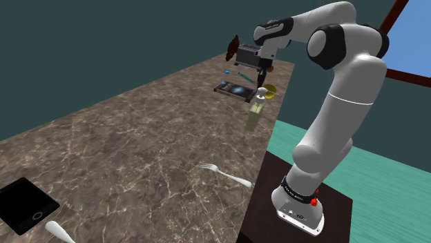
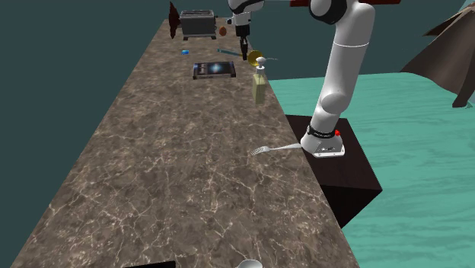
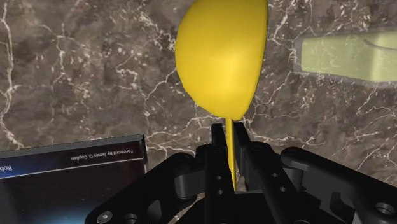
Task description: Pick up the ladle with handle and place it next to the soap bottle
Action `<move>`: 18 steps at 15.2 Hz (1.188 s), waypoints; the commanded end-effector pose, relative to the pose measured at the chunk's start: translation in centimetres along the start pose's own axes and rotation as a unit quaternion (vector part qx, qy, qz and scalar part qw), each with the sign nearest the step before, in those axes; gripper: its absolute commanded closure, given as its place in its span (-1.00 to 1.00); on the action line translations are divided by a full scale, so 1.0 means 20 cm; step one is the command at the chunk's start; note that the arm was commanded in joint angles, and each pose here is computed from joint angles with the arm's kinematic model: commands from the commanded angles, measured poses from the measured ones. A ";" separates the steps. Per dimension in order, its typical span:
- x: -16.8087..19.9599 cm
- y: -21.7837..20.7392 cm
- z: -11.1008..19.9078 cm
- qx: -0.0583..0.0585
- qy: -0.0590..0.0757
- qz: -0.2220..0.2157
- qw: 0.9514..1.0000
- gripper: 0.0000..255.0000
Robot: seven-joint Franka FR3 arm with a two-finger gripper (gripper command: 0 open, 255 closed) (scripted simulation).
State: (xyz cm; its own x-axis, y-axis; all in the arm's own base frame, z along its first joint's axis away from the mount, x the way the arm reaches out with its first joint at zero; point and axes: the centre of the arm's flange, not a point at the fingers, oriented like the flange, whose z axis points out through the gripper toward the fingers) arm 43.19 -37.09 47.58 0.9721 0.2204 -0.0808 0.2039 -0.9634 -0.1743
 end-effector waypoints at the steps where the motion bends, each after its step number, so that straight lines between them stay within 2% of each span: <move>1: 0.00 0.01 0.05 0.000 0.000 0.000 1.000 1.00; 18: 0.04 0.08 0.49 0.000 0.000 0.000 1.000 1.00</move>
State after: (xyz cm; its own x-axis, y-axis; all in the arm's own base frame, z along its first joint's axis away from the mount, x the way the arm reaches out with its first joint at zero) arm 43.23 -37.10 38.18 0.9720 0.2205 -0.0807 0.2040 -0.9633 -0.1742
